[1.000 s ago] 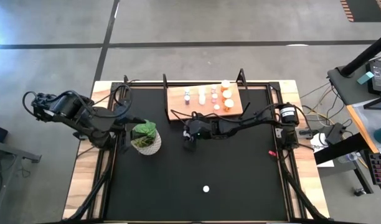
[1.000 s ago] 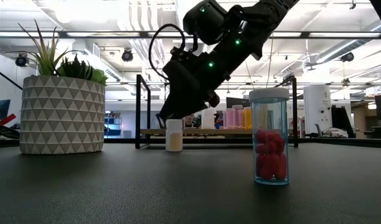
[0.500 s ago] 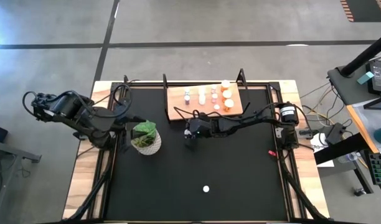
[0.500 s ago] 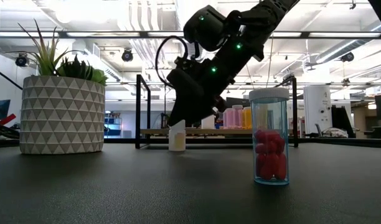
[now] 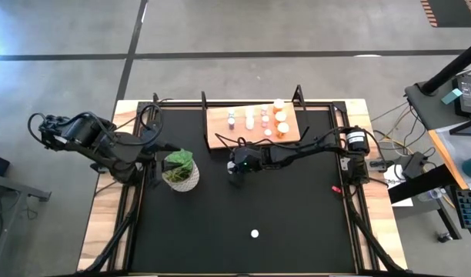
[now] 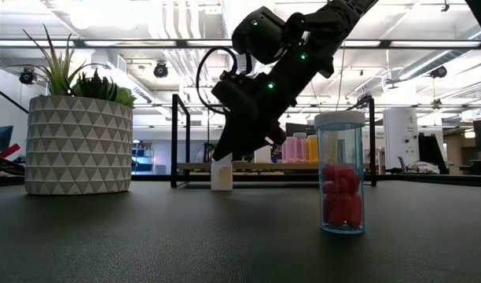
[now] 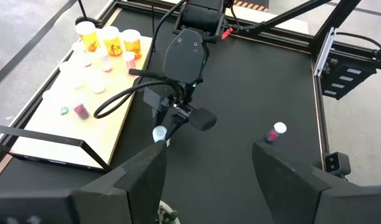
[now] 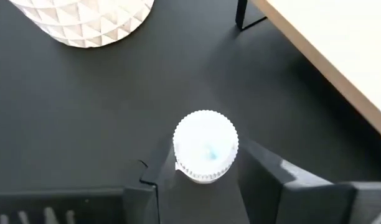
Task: Pick and place medicine bottles onto shelf by color
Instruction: Put the white pill bottle on the shelf aligned with the other white pill bottles
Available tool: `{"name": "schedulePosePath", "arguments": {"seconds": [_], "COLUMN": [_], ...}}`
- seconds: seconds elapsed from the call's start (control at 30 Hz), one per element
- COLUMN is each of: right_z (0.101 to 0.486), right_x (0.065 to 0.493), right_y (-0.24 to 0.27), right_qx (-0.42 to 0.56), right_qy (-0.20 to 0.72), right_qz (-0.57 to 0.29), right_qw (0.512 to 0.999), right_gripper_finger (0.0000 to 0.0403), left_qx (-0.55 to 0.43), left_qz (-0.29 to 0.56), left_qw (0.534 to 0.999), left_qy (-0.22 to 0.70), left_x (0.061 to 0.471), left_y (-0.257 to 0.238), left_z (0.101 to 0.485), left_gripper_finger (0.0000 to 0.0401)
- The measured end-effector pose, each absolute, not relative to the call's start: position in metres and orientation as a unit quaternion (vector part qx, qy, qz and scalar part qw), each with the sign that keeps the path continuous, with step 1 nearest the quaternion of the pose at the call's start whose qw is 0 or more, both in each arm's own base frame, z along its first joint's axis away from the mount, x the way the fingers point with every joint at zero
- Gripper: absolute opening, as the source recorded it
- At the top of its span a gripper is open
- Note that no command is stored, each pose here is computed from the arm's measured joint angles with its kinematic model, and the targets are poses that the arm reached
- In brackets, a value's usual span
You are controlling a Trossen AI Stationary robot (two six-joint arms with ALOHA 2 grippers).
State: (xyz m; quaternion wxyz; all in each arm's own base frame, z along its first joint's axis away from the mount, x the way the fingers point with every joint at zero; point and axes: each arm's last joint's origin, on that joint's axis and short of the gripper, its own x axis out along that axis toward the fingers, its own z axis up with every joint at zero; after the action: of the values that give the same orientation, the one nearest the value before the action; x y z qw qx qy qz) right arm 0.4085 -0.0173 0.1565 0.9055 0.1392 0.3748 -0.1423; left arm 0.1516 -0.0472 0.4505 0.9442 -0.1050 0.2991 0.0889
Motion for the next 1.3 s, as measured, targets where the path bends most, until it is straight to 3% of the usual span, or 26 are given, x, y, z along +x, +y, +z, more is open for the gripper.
{"name": "schedulePosePath", "arguments": {"seconds": [0.17,0.33,0.53,0.73,1.3], "right_z": [0.170,0.206,0.240,0.230,0.209], "right_x": [0.404,0.389,0.366,0.354,0.363], "right_y": [-0.018,-0.027,-0.054,-0.069,-0.076], "right_qx": [0.152,0.153,0.189,0.245,0.253], "right_qy": [0.371,0.360,0.304,0.303,0.300], "right_qz": [-0.141,-0.161,-0.298,-0.404,-0.441], "right_qw": [0.905,0.906,0.885,0.828,0.807], "right_gripper_finger": [0.0124,0.0134,0.0135,0.0136,0.0137], "left_qx": [-0.106,-0.107,-0.103,-0.102,-0.099], "left_qz": [0.089,0.089,0.101,0.102,0.110], "left_qw": [0.944,0.945,0.946,0.946,0.946], "left_qy": [0.298,0.296,0.291,0.291,0.289], "left_x": [0.152,0.152,0.152,0.152,0.152], "left_y": [-0.047,-0.047,-0.047,-0.047,-0.046], "left_z": [0.451,0.451,0.451,0.451,0.451], "left_gripper_finger": [0.0219,0.0219,0.0219,0.0219,0.0219]}}
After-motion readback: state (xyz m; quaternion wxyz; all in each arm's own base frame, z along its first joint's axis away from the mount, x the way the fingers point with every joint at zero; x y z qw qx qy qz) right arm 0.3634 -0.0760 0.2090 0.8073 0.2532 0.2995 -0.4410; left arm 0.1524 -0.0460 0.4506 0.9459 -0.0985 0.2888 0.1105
